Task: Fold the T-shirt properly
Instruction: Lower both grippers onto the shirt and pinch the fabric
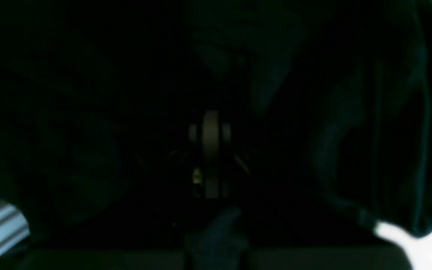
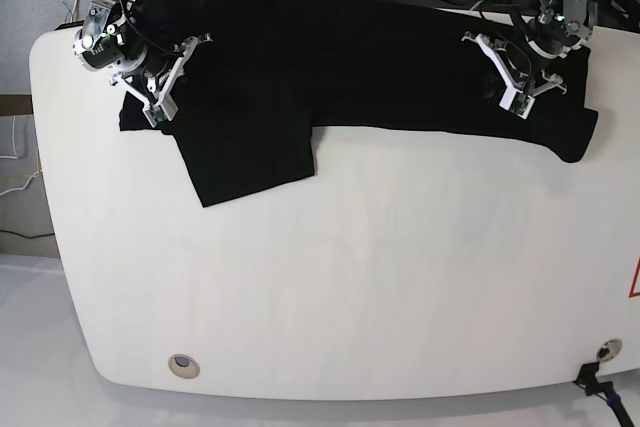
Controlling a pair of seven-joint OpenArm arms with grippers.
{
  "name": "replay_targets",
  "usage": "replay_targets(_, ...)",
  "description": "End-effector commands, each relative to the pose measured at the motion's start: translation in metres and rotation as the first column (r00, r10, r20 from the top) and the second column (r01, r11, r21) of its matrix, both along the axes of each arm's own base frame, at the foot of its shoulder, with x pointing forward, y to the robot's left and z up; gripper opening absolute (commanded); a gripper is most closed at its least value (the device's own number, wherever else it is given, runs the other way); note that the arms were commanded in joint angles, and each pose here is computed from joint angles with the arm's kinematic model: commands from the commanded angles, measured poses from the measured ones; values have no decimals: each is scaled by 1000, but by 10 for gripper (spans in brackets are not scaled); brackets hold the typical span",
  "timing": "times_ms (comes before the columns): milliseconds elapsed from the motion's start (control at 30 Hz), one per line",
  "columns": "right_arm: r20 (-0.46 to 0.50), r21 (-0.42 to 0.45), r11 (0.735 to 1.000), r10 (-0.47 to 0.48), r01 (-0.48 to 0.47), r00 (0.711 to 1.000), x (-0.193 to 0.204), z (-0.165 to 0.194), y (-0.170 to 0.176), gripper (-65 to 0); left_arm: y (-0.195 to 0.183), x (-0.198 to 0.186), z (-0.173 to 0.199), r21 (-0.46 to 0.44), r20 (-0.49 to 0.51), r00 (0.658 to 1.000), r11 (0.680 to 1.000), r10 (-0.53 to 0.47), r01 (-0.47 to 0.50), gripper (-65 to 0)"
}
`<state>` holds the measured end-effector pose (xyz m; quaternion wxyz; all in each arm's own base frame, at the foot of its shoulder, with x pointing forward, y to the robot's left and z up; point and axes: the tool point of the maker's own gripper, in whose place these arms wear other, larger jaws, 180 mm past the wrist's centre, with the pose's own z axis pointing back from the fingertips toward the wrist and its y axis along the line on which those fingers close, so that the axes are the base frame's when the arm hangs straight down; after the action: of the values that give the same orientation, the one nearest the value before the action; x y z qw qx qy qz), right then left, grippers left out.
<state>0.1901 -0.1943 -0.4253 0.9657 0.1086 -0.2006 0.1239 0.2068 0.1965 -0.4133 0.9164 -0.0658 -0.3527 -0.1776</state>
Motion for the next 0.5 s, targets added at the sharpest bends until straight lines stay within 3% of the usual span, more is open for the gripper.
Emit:
replay_targets(0,-107,-33,999,-12,9,994,-19,-23,-14,-650,5,7,2,-4,19,1000,1000,5,-5,-650)
replay_targets(233,-127,-3,999,-47,47,991,-25,-44,-27,-650,14,11,-12,-7,-11,999,999,37,-37,-650)
replay_targets(467,-95,19,997,-75,77,993,7,-46,-38,-650,21,42,-6,-10,30,998,998,57,-57,-650)
